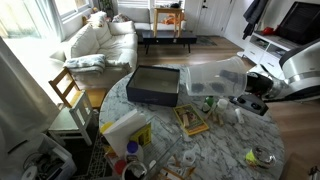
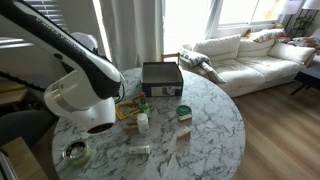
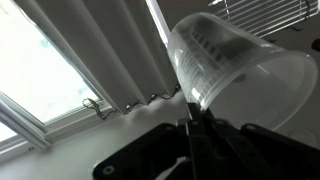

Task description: Pick up the clear cup and pour the white shades onto the table, put the clear cup onto the table, pick up the tabasco and put it in the clear cup, pick up the clear cup with the tabasco and put it into the clear storage container

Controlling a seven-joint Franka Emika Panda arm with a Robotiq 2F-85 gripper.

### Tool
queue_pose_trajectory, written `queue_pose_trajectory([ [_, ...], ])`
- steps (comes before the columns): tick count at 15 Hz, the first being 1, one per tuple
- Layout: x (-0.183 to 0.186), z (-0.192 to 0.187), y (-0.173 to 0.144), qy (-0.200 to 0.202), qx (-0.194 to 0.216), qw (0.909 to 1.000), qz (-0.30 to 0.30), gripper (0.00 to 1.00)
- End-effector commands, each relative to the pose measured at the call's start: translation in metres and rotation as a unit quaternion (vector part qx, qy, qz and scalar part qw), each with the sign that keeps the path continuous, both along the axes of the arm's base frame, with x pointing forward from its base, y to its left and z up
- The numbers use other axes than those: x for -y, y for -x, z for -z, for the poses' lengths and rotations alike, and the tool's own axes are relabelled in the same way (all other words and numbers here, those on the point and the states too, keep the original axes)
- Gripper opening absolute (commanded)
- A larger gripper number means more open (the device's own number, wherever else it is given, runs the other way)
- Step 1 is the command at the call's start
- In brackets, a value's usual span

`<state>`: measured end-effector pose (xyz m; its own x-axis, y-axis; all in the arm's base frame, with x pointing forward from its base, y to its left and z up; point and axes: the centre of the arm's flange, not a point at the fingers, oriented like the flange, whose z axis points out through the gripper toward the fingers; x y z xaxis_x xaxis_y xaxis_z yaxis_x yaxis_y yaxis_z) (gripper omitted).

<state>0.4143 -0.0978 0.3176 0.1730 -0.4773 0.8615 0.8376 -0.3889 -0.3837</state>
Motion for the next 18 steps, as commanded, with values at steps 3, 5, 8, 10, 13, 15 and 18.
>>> queue_pose_trajectory([
  [3, 0.002, 0.02, -0.004, 0.024, 0.113, 0.9932, 0.016, 0.01],
  [5, 0.002, 0.023, -0.006, 0.031, 0.143, 0.9888, 0.029, 0.01],
  [8, 0.004, 0.023, -0.01, 0.035, 0.179, 0.9822, 0.045, 0.01],
  [10, 0.006, 0.021, -0.012, 0.009, 0.197, 0.9784, 0.064, 0.01],
  [13, 0.012, 0.018, -0.014, -0.042, 0.219, 0.9689, 0.107, 0.01],
  [15, 0.014, 0.019, -0.015, -0.052, 0.227, 0.9655, 0.116, 0.01],
  [18, 0.014, 0.023, -0.015, -0.075, 0.234, 0.9608, 0.129, 0.01],
])
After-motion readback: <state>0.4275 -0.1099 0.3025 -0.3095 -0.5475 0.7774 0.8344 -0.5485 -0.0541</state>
